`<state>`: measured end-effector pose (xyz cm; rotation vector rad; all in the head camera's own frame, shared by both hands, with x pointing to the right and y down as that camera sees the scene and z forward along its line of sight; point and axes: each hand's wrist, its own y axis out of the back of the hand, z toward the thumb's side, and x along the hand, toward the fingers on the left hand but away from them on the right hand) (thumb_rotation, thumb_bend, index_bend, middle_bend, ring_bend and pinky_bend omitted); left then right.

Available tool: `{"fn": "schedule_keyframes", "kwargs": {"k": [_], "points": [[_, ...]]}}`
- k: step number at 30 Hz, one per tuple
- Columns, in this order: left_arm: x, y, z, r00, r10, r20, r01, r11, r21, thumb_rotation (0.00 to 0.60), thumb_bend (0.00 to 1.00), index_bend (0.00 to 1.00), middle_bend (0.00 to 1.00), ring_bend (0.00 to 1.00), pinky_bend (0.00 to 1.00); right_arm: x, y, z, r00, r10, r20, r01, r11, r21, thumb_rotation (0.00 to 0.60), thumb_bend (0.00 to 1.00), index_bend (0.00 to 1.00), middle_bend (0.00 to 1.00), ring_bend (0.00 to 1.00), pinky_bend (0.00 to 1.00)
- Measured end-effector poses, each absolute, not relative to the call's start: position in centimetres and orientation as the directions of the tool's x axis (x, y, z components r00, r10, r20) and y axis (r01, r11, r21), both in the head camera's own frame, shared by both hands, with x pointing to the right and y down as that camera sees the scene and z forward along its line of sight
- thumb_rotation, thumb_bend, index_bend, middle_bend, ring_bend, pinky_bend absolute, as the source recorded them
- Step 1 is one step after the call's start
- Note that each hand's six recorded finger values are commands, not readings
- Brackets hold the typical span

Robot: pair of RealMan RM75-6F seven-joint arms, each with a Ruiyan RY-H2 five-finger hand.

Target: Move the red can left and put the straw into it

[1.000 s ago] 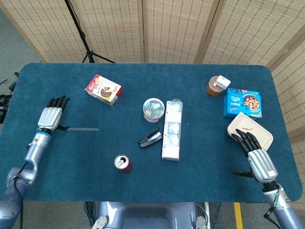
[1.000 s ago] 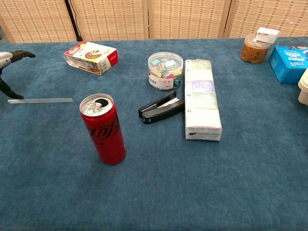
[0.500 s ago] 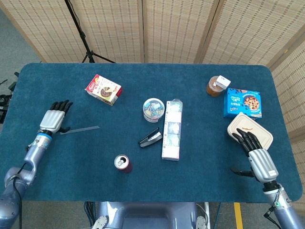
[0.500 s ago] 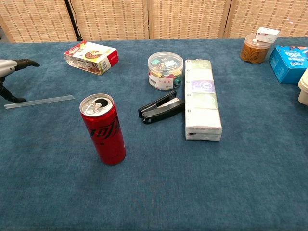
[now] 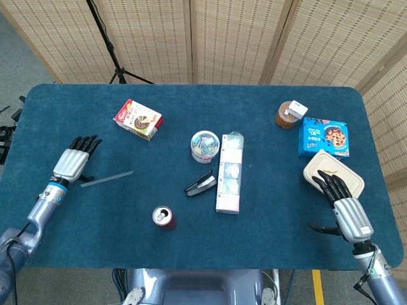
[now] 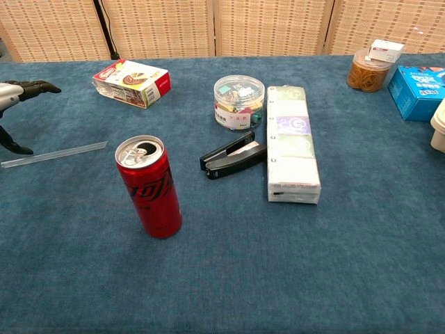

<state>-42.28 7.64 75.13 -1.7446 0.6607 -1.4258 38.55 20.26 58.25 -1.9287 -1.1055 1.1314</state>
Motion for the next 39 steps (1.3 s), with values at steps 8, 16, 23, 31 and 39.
{"fn": "schedule_keyframes", "kwargs": {"k": [8, 16, 23, 31, 39], "points": [[-42.3, 7.9, 74.2, 0.267, -0.794, 0.546, 0.066, -0.551, -0.832, 0.600, 0.00, 0.00, 0.00, 0.00, 0.00, 38.6, 20.2, 58.2, 0.277, 0.890, -0.362, 0.347, -0.444, -0.826, 0.600, 0.00, 0.00, 0.00, 0.00, 0.00], [-40.0, 7.7, 72.6, 0.353, -0.802, 0.483, -0.006, -0.518, -0.855, 0.600, 0.00, 0.00, 0.00, 0.00, 0.00, 38.4, 20.3, 58.2, 0.283, 0.888, -0.363, 0.349, -0.448, -0.823, 0.600, 0.00, 0.00, 0.00, 0.00, 0.00], [-35.6, 6.5, 72.9, 0.403, -0.790, 0.462, -0.038, -0.519, -0.854, 0.600, 0.00, 0.00, 0.00, 0.00, 0.00, 38.5, 20.3, 58.1, 0.281, 0.888, -0.363, 0.348, -0.447, -0.824, 0.600, 0.00, 0.00, 0.00, 0.00, 0.00], [-30.9, 6.3, 74.7, 0.425, -0.766, 0.482, -0.048, -0.551, -0.833, 0.600, 0.00, 0.00, 0.00, 0.00, 0.00, 39.1, 20.0, 58.0, 0.265, 0.894, -0.360, 0.352, -0.438, -0.827, 0.600, 0.00, 0.00, 0.00, 0.00, 0.00], [-29.5, 6.3, 75.6, 0.419, -0.765, 0.489, -0.034, -0.552, -0.833, 0.600, 0.00, 0.00, 0.00, 0.00, 0.00, 39.6, 19.9, 57.9, 0.253, 0.899, -0.359, 0.358, -0.431, -0.828, 0.600, 0.00, 0.00, 0.00, 0.00, 0.00]]}}
